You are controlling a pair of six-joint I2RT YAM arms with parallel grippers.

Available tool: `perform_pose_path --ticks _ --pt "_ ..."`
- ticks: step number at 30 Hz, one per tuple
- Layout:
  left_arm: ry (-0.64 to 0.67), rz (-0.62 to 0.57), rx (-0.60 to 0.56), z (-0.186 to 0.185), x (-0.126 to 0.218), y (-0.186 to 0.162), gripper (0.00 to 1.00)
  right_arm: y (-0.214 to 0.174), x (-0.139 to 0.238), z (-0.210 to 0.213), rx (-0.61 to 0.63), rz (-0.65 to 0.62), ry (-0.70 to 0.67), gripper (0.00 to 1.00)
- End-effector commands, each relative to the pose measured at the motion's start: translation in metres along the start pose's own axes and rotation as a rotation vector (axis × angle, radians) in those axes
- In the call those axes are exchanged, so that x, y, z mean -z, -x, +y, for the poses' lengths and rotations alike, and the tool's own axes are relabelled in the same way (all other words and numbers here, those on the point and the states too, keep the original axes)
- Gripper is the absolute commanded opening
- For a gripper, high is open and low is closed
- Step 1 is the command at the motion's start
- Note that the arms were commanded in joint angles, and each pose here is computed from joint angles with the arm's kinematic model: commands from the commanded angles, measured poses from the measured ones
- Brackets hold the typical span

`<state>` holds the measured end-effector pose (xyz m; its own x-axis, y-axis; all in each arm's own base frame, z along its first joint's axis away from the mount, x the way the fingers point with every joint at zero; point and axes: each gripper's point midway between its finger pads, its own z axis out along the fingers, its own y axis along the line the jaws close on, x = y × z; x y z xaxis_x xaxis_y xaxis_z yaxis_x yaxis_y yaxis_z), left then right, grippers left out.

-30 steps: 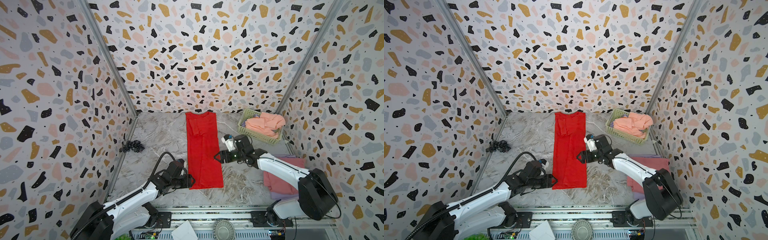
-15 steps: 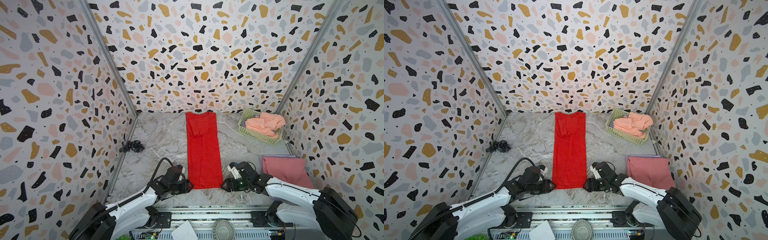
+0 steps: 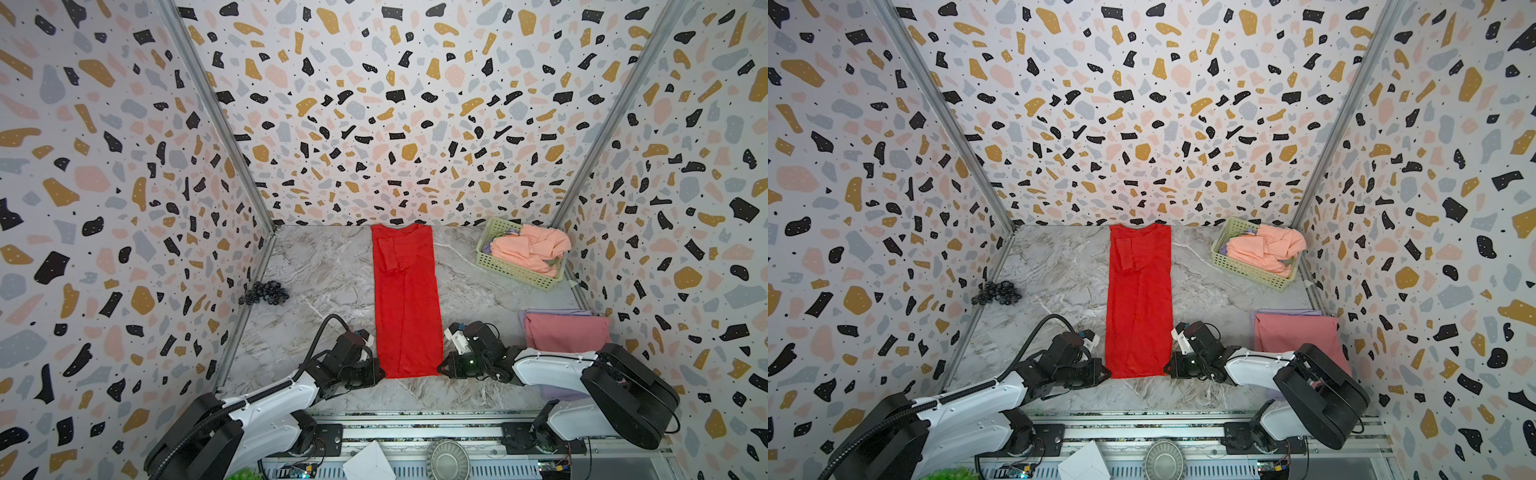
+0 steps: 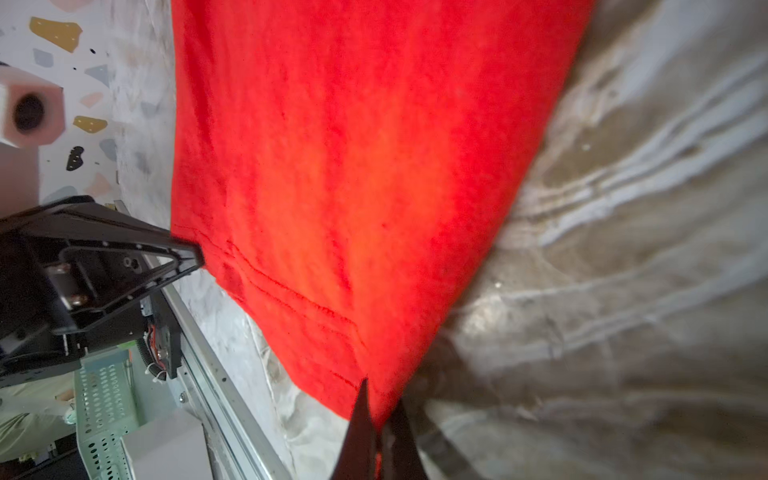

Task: Fold and stack the t-shirts
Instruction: 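Grasp the near end with both grippers and fold it toward the far end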

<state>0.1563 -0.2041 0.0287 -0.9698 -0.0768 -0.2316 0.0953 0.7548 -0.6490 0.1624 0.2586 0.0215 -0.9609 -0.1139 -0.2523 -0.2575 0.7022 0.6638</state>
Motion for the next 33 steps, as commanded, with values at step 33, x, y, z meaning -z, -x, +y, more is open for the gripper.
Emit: perform_pose_path --ticks 33 --pt "0.038 -0.328 -0.122 -0.019 -0.019 0.273 0.00 0.288 0.004 -0.024 0.070 -0.416 -0.195 0.00"
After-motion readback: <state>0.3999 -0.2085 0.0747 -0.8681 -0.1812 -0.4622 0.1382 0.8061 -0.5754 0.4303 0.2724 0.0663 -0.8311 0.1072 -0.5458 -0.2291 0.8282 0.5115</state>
